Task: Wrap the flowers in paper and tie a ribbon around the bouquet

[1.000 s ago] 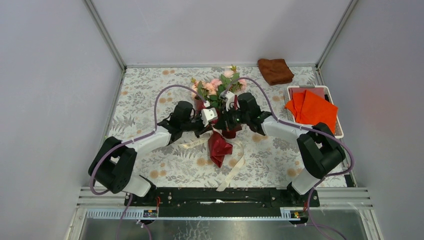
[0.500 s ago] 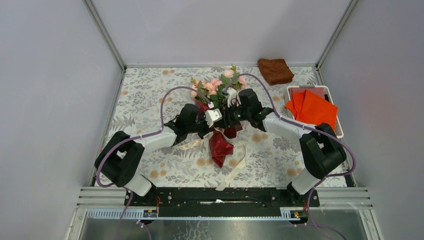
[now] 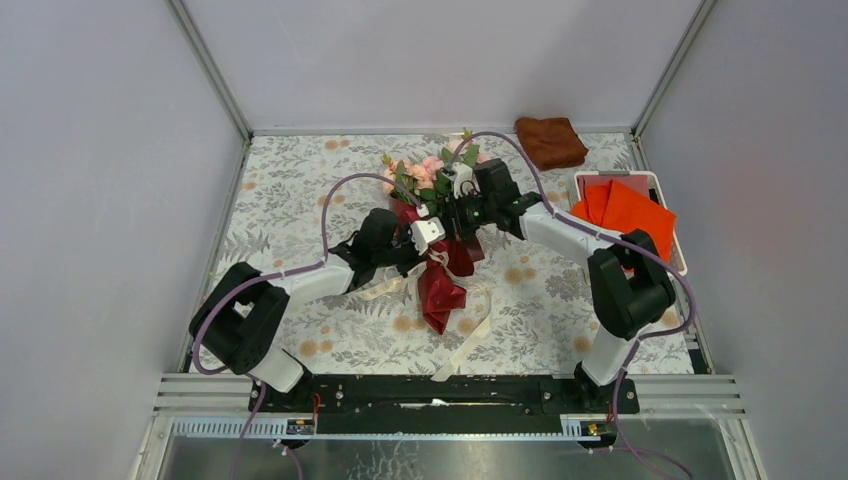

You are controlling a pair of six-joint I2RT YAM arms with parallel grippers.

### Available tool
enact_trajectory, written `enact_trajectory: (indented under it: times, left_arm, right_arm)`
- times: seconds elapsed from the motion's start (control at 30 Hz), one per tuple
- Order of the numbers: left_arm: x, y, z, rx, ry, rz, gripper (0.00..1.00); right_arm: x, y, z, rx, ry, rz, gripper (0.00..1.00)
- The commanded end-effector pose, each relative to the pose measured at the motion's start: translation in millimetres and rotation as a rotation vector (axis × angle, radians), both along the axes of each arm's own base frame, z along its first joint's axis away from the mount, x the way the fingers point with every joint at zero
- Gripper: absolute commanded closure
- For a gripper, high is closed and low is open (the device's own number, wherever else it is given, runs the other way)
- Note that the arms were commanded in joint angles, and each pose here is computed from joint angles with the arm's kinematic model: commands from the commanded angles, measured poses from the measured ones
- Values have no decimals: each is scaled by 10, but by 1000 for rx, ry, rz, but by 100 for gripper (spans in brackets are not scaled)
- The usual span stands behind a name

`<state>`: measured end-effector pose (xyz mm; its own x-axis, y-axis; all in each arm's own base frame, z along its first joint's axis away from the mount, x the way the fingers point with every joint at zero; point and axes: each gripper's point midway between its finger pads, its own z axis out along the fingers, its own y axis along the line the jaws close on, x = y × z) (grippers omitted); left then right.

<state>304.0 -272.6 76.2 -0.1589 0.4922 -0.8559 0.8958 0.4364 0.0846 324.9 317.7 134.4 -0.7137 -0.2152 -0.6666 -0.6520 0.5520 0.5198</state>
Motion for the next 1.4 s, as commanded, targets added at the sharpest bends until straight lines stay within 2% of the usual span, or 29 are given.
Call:
enact_trajectory:
  times: [0.0, 0.13, 0.27, 0.5, 0.63, 0.73, 0.83, 0.97, 1.37]
  left_arm:
    - [44, -38, 115, -27, -69, -10, 100]
    - [33, -37, 130, -31, -73, -13, 100]
    - [28, -41, 141, -28, -110, -42, 100]
    - [56, -71, 122, 17, -216, -138, 100]
    - [105, -3, 24, 111, -323, -207, 100]
    - [80, 29, -51, 157, -346, -257, 100]
    - [57, 13, -59, 153, -344, -274, 100]
    - [68, -5, -41, 140, -348, -271, 100]
    - [196, 7, 87, 82, -336, -175, 100]
  right_arm:
    - [-72, 62, -105, -33, 61, 16, 95]
    - [31, -42, -343, -130, 78, -48, 95]
    - [42, -69, -491, -175, 95, -41, 95]
    - [-283, 197, -393, 8, 146, 202, 88]
    - [-349, 245, -406, 57, 158, 242, 84]
    - [-377, 272, -413, 83, 168, 257, 83]
    - [-363, 304, -397, 111, 168, 261, 80]
    - [-346, 346, -413, 142, 165, 259, 70]
    - [-361, 252, -644, 54, 136, 257, 64]
